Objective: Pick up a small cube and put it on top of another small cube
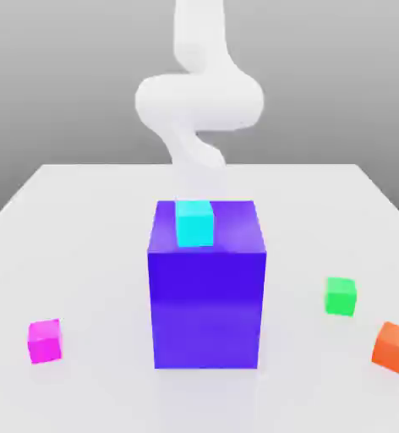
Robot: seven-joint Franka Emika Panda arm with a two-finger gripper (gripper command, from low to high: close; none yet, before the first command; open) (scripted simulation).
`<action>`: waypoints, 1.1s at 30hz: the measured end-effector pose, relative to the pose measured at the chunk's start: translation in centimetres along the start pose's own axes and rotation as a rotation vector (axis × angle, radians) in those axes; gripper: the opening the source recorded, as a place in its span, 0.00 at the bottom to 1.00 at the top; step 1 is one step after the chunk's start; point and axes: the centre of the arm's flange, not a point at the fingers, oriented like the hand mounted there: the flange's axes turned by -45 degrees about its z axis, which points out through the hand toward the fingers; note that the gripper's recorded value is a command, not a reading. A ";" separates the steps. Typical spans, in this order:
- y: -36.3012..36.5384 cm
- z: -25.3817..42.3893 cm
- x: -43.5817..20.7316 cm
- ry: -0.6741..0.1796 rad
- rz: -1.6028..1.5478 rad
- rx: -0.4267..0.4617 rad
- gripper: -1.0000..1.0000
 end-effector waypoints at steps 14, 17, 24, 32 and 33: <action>16.9 26.0 -13.2 -0.382 0.632 -0.323 0.50; 20.5 29.4 -18.5 -0.456 0.782 -0.374 0.50; 25.0 34.8 -31.1 -0.606 1.103 -0.447 0.50; 25.3 39.3 -35.7 -0.616 1.123 -0.452 0.00; 25.3 39.3 -35.7 -0.616 1.123 -0.452 0.00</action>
